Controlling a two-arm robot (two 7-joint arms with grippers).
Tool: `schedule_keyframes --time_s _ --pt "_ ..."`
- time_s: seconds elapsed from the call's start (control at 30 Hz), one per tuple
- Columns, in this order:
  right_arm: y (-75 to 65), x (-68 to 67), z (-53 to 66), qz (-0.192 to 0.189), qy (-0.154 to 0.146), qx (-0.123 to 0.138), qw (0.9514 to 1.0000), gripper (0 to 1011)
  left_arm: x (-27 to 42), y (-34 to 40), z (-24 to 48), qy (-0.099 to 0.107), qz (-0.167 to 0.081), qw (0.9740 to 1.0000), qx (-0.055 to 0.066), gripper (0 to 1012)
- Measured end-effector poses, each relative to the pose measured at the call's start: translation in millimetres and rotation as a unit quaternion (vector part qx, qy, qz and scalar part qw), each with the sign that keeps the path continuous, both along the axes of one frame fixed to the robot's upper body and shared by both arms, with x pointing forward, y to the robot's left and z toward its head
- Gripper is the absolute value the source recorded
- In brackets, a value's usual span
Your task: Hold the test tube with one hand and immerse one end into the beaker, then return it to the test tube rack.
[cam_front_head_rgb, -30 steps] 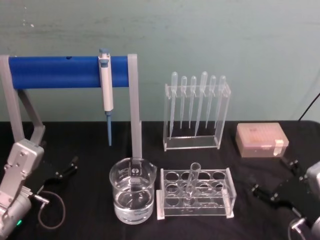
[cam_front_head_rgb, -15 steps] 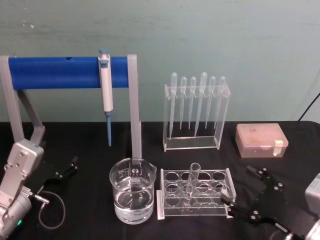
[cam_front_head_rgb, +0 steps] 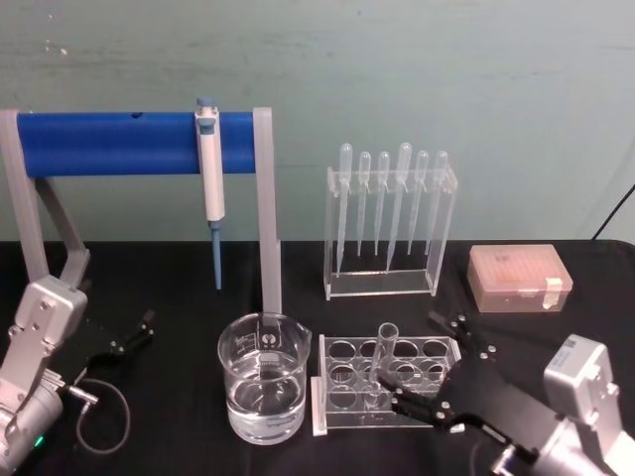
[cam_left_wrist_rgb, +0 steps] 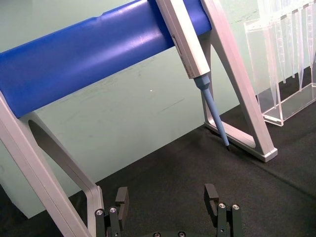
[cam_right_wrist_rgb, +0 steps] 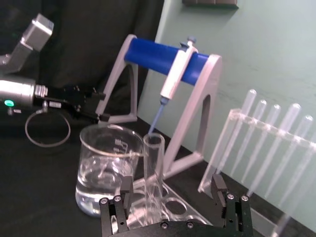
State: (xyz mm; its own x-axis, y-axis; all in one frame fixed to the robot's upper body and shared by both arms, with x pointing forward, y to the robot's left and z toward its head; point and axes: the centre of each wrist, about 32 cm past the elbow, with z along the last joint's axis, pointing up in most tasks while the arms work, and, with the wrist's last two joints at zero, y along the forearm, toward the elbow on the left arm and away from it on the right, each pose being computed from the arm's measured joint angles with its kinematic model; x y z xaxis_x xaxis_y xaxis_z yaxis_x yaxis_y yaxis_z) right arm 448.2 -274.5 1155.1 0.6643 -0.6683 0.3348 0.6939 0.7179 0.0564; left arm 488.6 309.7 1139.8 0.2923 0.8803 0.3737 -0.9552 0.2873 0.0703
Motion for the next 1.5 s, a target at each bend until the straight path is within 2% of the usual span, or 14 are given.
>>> schedule_keyframes --time_s 0.17,0.43,0.7,0.83,0.93,1.03,1.07,1.17,1.2,1.27,1.3,1.37,1.5 --pt "11.0 5.0 -6.2 0.01 -0.003 0.018 0.9998 1002 0.0 0.0 0.0 0.0 0.0 1.0 0.0 1000" --pt "19.6 10.4 -14.3 0.019 -0.016 0.041 0.9988 1002 0.0 0.0 0.0 0.0 0.0 1.0 0.0 1000" --pt "22.4 12.9 -17.7 0.017 -0.019 0.043 0.9987 1002 0.0 0.0 0.0 0.0 0.0 1.0 0.0 1000" --pt "23.7 13.7 -18.4 0.017 -0.019 0.043 0.9987 967 0.0 0.0 0.0 0.0 0.0 1.0 0.0 1000" --pt "25.1 13.9 -18.5 0.017 -0.02 0.044 0.9987 868 0.0 0.0 0.0 0.0 0.0 1.0 0.0 1000" --pt "26.2 13.6 -18.2 0.018 -0.018 0.046 0.9986 816 0.0 0.0 0.0 0.0 0.0 1.0 0.0 1000" --pt "26.9 13.6 -17.5 0.018 -0.018 0.047 0.9986 763 0.0 0.0 0.0 0.0 0.0 1.0 0.0 1000" --pt "28.1 13.1 -16.1 0.02 -0.018 0.049 0.9985 707 0.0 0.0 0.0 0.0 0.0 1.0 0.0 1000" --pt "28.3 12.9 -15.8 0.02 -0.018 0.049 0.9985 651 0.0 0.0 0.0 0.0 0.0 1.0 0.0 1000" --pt "28.7 12.7 -14.9 0.02 -0.019 0.049 0.9984 607 0.0 0.0 0.0 0.0 0.0 1.0 0.0 1000" --pt "28.7 12.5 -14.2 0.019 -0.02 0.049 0.9984 544 0.0 0.0 0.0 0.0 0.0 1.0 0.0 1000" --pt "28.7 12.3 -13.7 0.018 -0.02 0.049 0.9984 504 0.0 0.0 0.0 0.0 0.0 1.0 0.0 1000" --pt "28.5 11.3 -12.6 0.017 -0.023 0.048 0.9985 361 0.0 0.0 0.0 0.0 0.0 1.0 0.0 1000"
